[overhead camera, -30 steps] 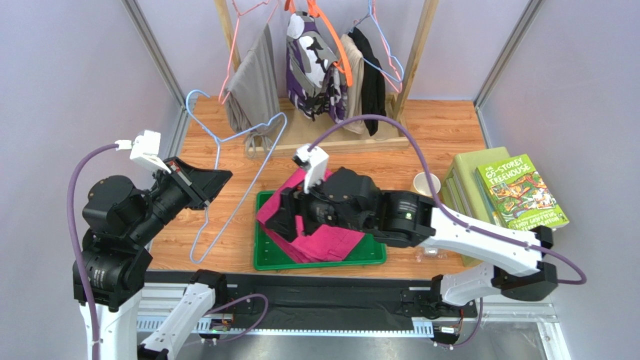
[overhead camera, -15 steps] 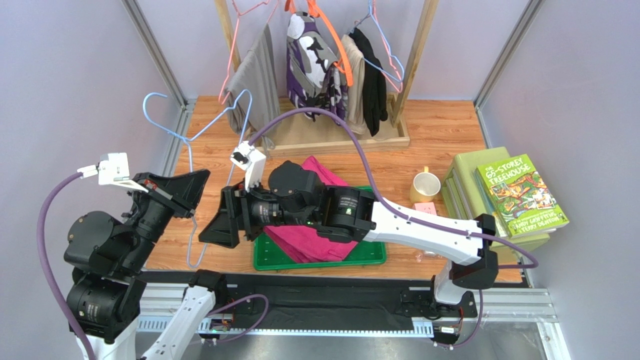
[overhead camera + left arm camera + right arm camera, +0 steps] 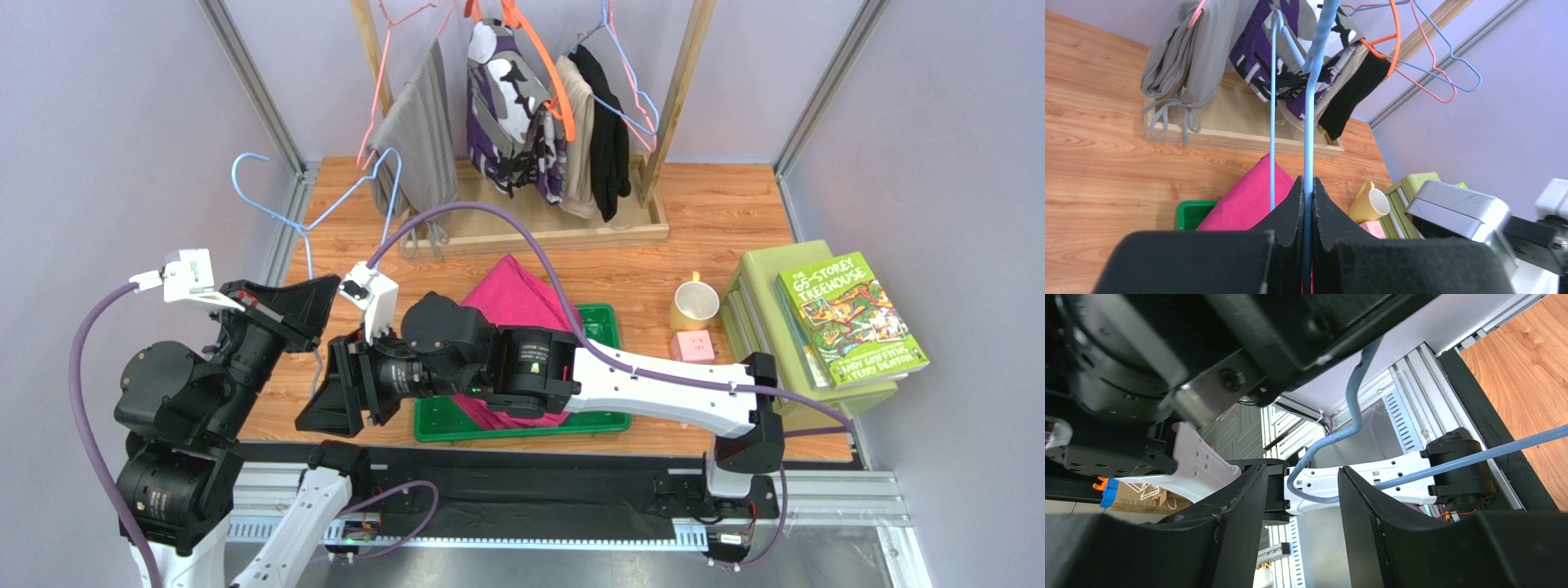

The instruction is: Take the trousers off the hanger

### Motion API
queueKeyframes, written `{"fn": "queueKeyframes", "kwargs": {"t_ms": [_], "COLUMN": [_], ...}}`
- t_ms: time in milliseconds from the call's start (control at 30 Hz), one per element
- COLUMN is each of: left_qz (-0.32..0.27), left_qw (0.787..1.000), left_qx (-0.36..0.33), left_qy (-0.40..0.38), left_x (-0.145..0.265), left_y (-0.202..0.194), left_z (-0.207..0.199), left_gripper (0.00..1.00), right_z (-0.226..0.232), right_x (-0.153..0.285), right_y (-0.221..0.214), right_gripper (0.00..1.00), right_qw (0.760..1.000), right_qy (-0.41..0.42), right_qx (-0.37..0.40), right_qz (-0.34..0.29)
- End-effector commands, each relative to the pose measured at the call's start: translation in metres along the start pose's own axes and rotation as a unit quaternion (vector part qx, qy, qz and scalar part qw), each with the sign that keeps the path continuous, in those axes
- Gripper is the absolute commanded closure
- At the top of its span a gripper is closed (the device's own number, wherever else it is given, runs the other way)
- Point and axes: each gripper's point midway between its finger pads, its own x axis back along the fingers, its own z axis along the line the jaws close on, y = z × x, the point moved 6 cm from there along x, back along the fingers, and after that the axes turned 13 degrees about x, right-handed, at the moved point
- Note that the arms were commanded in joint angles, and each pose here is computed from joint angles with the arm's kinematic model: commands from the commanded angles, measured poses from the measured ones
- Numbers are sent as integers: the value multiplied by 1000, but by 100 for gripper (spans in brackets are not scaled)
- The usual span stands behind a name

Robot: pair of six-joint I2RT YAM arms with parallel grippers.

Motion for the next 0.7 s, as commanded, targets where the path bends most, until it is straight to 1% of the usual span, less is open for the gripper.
{"fn": "queueKeyframes", "kwargs": {"t_ms": [0, 200, 233, 267, 300, 367, 400, 467, 500, 567, 600, 667], "left_qz": [-22, -22, -21, -21, -18, -13, -5, 4, 10, 16, 17, 17], "left_qw": [999, 999, 999, 999, 999, 999, 999, 999, 998, 997, 997, 996], "left_qx": [-4, -1, -1, -2, -3, -7, -13, -24, -31, -40, -46, -53], "left_qy": [-23, -23, -24, -25, -26, -29, -35, -48, -54, -63, -65, -71], "left_x": [3, 4, 4, 5, 4, 4, 4, 5, 7, 8, 9, 13], "left_y": [8, 7, 7, 7, 6, 5, 3, 1, -1, -3, -3, -4], "left_z": [-9, -8, -9, -8, -9, -9, -9, -11, -11, -13, -12, -13], "left_gripper": [100, 100, 100, 100, 100, 100, 96, 81, 66, 54, 45, 38], "right_z": [12, 9, 9, 8, 9, 6, 9, 13, 12, 15, 12, 13], "right_x": [-1, -4, -3, -2, -1, 1, 7, 15, 15, 22, 22, 28], "right_y": [20, 18, 18, 17, 17, 15, 19, 24, 20, 25, 18, 23], "right_gripper": [51, 70, 82, 88, 100, 100, 100, 100, 100, 100, 100, 100], "right_qw": [999, 998, 998, 998, 998, 998, 997, 996, 996, 995, 996, 993], "right_qy": [11, 2, 3, 2, 2, -2, 3, 9, 9, 20, 25, 37], "right_qx": [-1, -8, -11, -14, -16, -25, -28, -38, -41, -51, -57, -75], "right_qz": [-45, -56, -59, -59, -60, -62, -69, -79, -73, -80, -70, -79]}}
